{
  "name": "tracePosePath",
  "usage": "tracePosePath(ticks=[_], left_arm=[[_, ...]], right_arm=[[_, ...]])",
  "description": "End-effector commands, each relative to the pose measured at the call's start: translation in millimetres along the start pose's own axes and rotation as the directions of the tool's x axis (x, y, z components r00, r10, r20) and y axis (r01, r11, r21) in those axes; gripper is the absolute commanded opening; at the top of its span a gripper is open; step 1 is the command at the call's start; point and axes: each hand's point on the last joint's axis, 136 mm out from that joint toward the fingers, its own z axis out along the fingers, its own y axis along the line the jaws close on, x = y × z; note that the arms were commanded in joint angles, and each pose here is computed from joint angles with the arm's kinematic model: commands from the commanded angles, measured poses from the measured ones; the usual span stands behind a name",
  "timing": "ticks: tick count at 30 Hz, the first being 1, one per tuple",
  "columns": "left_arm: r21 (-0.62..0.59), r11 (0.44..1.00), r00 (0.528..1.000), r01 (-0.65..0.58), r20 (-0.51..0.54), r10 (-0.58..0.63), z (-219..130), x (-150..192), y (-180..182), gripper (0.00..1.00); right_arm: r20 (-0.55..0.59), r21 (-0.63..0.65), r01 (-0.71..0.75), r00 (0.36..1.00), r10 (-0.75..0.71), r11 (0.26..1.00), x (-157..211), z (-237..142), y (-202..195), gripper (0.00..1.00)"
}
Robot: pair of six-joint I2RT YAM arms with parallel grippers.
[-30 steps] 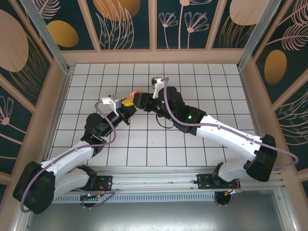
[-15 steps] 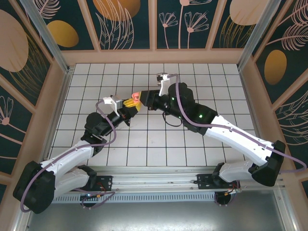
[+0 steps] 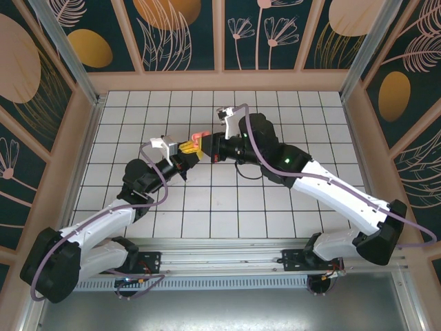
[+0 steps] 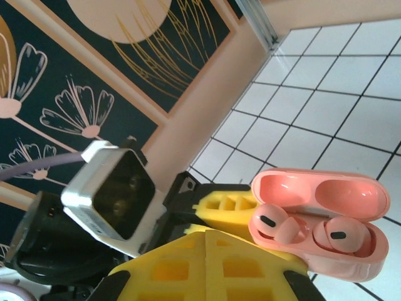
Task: Insert the wireless bluetooth earbuds into the charging case
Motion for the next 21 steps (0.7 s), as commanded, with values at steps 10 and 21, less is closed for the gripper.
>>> tracePosePath(ticks=[10, 21], left_arm=[[0.056, 0.998, 0.999, -0.008, 0.034, 0.006, 5, -17, -11, 0.0], [0.056, 0.998, 1.0, -0.007, 0.031, 0.005, 6, -15, -10, 0.0]], right_arm=[[-0.034, 0.001, 0.005, 0.999, -0.005, 1.0, -3, 3, -13, 0.0], [-0.067, -0.015, 0.005, 0.998, -0.006, 1.0, 6, 10, -18, 0.0]])
